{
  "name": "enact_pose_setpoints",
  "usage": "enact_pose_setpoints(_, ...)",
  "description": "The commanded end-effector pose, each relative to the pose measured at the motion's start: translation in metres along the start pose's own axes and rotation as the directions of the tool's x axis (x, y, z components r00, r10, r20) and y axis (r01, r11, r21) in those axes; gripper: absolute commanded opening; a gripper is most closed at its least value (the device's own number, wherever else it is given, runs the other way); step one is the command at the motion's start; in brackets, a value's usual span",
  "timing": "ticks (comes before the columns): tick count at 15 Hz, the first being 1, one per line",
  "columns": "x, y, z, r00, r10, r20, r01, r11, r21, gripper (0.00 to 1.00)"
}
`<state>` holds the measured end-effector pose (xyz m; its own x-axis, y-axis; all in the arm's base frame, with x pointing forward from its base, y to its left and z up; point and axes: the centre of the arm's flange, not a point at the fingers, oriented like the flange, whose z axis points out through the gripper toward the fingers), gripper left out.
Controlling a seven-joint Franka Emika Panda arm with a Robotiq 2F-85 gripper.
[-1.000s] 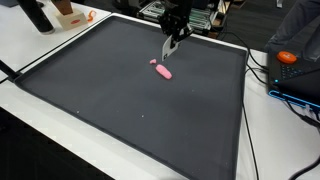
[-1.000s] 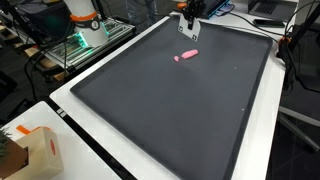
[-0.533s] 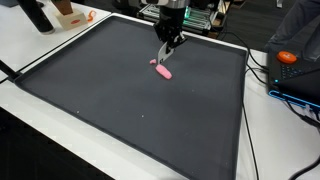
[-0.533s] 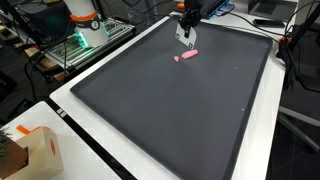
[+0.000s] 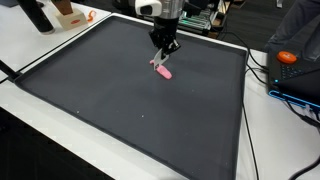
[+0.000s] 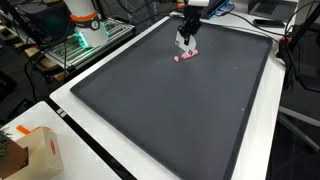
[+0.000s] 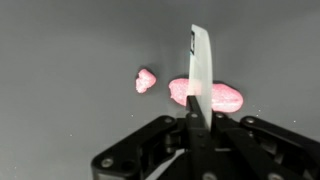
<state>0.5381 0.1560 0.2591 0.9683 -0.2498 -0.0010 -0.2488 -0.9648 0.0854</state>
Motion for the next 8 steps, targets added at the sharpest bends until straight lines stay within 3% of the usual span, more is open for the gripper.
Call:
enact_pose_setpoints(1,0.002,0.005,0.013,1.000,-0.021,-0.020,0.021,1.000,-0.016,0.01)
enact_pose_setpoints(8,0.008,0.002,0.023,0.999,-0.051,-0.016,0.051,0.999,0.004,0.01)
